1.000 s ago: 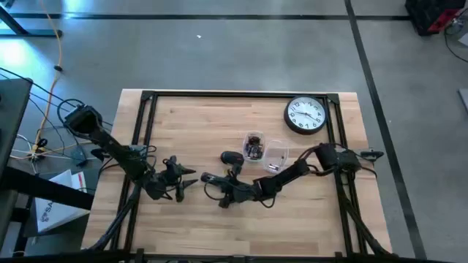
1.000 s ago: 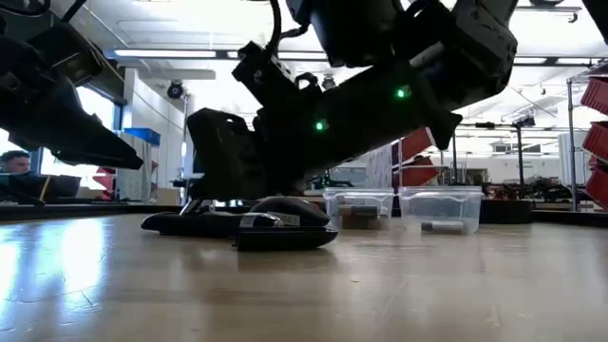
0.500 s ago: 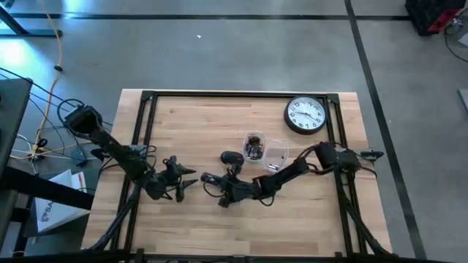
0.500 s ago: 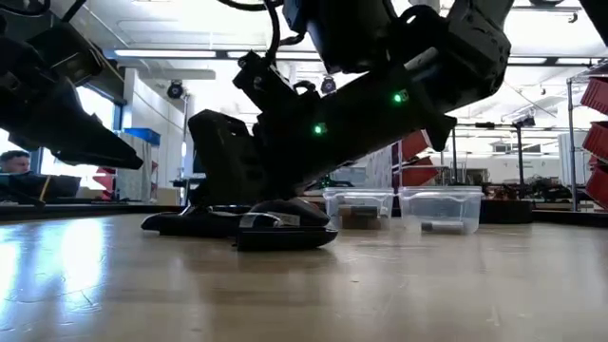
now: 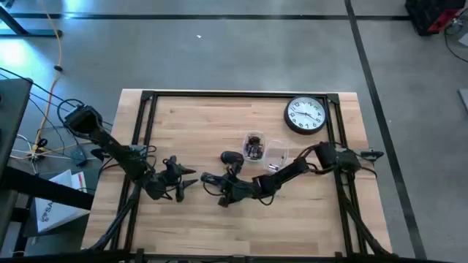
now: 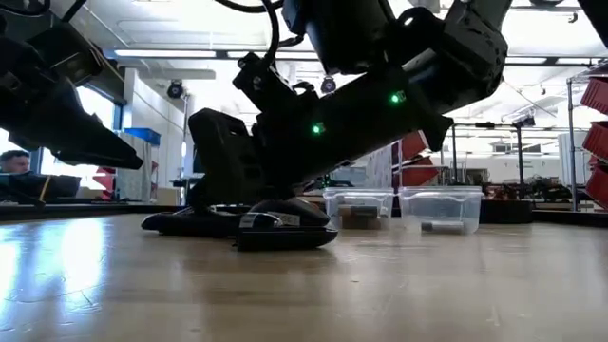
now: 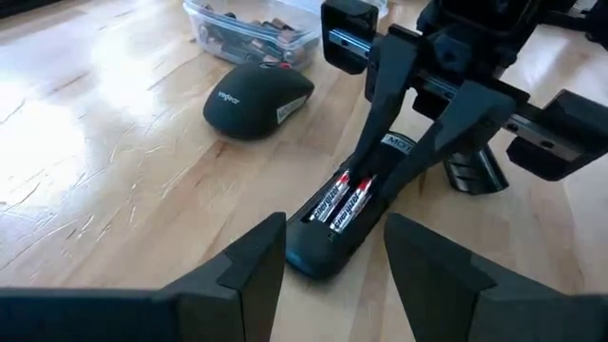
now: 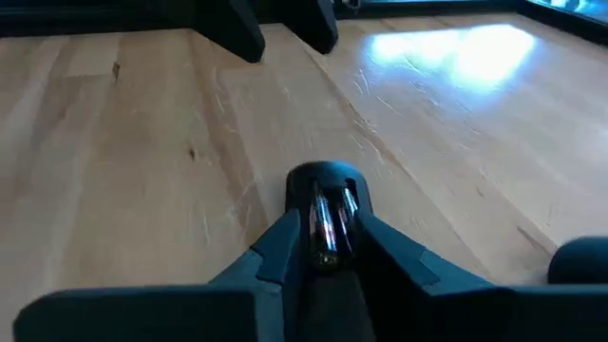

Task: Insert battery
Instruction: Insert the silver battery into the remote battery compartment

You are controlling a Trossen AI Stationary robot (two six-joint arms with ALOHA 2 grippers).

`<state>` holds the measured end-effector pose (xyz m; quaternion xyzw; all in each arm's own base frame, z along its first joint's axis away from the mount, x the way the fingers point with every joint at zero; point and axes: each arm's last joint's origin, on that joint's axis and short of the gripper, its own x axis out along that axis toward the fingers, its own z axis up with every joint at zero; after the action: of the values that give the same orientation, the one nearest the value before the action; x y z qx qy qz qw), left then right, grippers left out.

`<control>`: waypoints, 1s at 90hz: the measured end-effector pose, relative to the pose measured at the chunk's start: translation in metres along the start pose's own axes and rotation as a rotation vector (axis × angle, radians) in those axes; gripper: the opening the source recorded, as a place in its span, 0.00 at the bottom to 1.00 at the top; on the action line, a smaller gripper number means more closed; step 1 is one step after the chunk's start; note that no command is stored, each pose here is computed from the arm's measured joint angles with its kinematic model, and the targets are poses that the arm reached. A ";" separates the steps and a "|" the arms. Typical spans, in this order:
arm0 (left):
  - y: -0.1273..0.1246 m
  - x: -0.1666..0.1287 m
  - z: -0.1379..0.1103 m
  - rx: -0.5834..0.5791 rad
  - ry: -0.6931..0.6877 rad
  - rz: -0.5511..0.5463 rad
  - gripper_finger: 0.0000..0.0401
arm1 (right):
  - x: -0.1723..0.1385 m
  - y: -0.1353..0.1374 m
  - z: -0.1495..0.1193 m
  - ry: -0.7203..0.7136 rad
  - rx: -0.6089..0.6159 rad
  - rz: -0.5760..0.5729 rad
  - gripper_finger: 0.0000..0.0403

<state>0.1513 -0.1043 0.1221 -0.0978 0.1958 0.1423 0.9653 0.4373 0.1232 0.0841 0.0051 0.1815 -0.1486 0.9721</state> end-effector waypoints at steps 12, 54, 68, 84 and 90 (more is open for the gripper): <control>0.000 0.000 0.000 0.001 0.000 0.001 0.41 | -0.006 0.005 0.007 -0.016 0.004 0.015 0.17; 0.000 0.000 -0.001 0.004 0.014 -0.010 0.41 | -0.041 0.018 0.049 -0.082 -0.055 -0.008 0.17; 0.000 0.000 -0.001 0.005 0.016 -0.011 0.41 | -0.049 0.016 0.060 -0.075 -0.061 -0.008 0.17; -0.002 0.000 -0.002 0.004 0.057 -0.062 0.41 | -0.051 0.016 0.063 -0.069 -0.066 0.000 0.17; -0.003 0.000 -0.002 0.004 0.080 -0.090 0.41 | -0.051 0.016 0.063 -0.069 -0.065 0.009 0.17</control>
<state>0.1510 -0.1073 0.1203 -0.1101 0.2300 0.0942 0.9623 0.4188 0.1488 0.1602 -0.0308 0.1528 -0.1384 0.9780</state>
